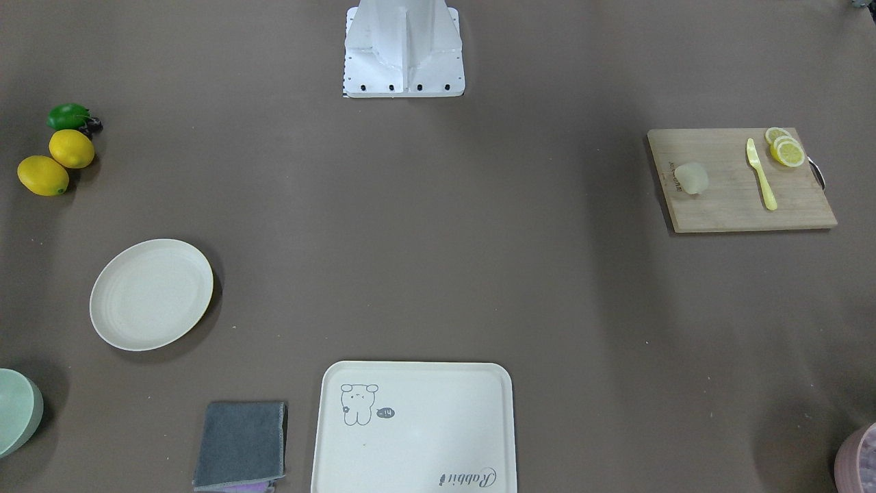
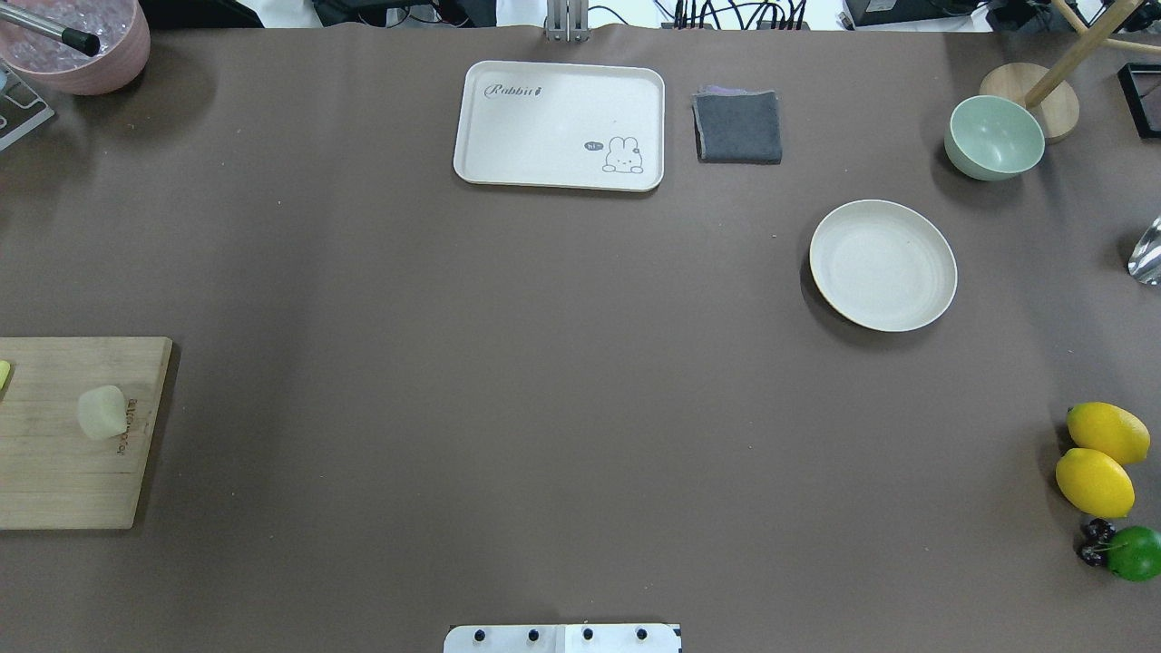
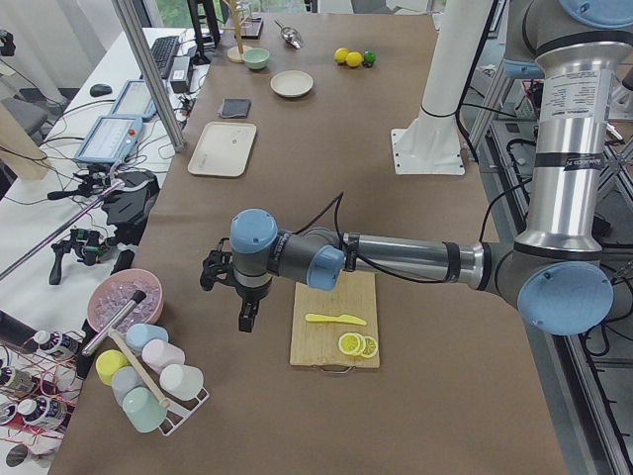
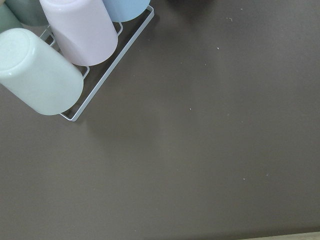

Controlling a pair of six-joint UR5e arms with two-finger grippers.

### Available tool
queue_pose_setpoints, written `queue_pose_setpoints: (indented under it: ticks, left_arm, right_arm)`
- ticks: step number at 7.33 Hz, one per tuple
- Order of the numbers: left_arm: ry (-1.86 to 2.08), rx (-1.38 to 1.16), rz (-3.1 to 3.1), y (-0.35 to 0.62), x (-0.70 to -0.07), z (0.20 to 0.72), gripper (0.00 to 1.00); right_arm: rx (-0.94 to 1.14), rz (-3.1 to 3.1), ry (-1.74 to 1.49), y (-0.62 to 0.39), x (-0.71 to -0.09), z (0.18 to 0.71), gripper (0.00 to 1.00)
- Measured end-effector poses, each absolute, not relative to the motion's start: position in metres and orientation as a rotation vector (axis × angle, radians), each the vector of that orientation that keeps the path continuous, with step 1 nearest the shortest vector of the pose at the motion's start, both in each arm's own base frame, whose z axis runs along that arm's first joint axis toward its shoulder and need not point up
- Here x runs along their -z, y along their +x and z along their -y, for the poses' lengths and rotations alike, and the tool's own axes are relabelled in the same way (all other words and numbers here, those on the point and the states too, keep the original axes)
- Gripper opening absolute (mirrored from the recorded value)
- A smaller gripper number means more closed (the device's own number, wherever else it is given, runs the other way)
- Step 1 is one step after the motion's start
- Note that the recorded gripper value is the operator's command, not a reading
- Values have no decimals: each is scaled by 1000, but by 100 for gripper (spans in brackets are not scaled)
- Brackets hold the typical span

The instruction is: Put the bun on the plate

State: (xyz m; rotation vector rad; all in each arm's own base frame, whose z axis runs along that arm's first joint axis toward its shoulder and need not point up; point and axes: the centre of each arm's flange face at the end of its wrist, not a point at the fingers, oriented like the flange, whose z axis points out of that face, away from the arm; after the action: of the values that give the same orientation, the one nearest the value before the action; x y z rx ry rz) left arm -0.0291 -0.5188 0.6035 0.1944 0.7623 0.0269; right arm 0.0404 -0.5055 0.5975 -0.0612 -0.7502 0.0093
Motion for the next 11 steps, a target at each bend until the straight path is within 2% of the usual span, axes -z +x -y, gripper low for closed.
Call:
queue_pose_setpoints:
  ticks: [7, 11]
  left_arm:
    - [259, -55, -773, -29, -595, 523, 99]
    - [361, -89, -785, -31, -610, 506, 99]
  right_arm:
    - [-5, 768, -50, 39, -591, 507, 100]
    - [-4, 768, -45, 39, -588, 507, 100]
